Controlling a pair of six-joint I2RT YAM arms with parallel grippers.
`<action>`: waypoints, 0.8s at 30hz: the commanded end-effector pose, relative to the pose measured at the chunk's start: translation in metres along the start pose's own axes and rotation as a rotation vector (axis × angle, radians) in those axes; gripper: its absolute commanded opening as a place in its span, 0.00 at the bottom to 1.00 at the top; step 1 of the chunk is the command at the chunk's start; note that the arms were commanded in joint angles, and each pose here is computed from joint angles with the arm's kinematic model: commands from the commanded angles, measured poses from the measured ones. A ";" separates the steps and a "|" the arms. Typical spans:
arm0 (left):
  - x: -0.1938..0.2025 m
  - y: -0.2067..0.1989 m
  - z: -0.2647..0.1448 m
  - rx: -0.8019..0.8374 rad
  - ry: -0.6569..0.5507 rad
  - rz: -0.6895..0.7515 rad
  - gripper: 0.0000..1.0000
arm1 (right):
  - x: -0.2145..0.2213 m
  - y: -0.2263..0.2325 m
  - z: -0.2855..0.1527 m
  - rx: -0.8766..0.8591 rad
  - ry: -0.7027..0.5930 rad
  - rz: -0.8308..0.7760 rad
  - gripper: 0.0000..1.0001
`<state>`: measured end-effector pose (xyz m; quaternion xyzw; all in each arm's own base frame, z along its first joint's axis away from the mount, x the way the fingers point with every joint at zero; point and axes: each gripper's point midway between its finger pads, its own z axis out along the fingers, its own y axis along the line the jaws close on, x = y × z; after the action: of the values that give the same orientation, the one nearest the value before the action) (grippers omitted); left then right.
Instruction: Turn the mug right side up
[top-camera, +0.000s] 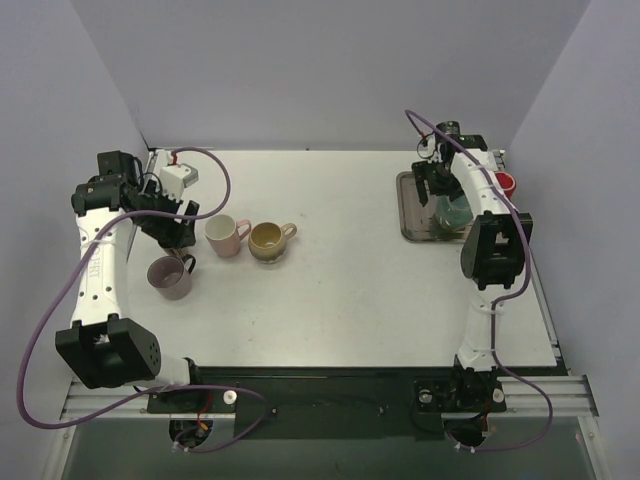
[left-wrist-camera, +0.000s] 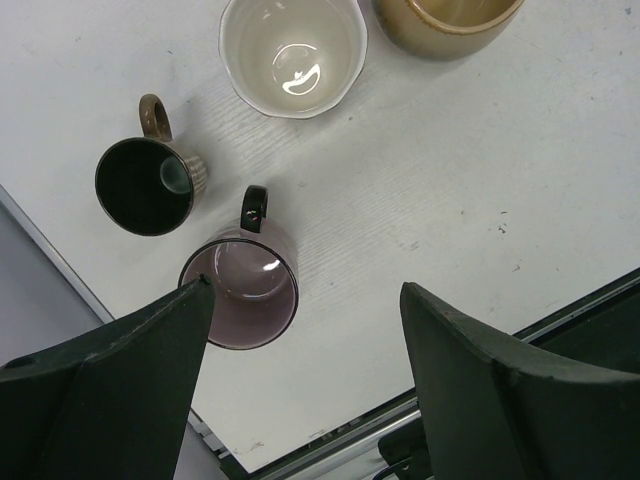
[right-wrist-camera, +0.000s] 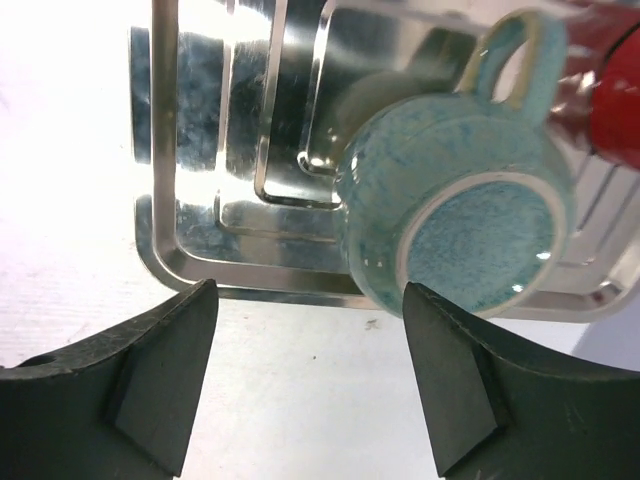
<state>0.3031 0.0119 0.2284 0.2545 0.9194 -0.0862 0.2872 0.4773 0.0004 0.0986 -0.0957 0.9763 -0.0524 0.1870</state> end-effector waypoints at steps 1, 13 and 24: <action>-0.014 -0.001 -0.013 -0.008 -0.058 0.027 0.85 | -0.045 -0.033 -0.047 0.153 -0.146 0.090 0.72; -0.014 0.001 -0.004 0.005 -0.051 0.003 0.85 | -0.060 -0.080 0.052 0.256 -0.120 0.270 0.78; -0.015 -0.002 -0.009 0.013 -0.056 0.004 0.85 | -0.039 -0.054 0.084 0.101 -0.023 0.317 0.29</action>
<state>0.3035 0.0090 0.2271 0.2531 0.9192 -0.0958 0.2861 0.5719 -0.0674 0.0390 0.0596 0.9635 -0.1049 0.2390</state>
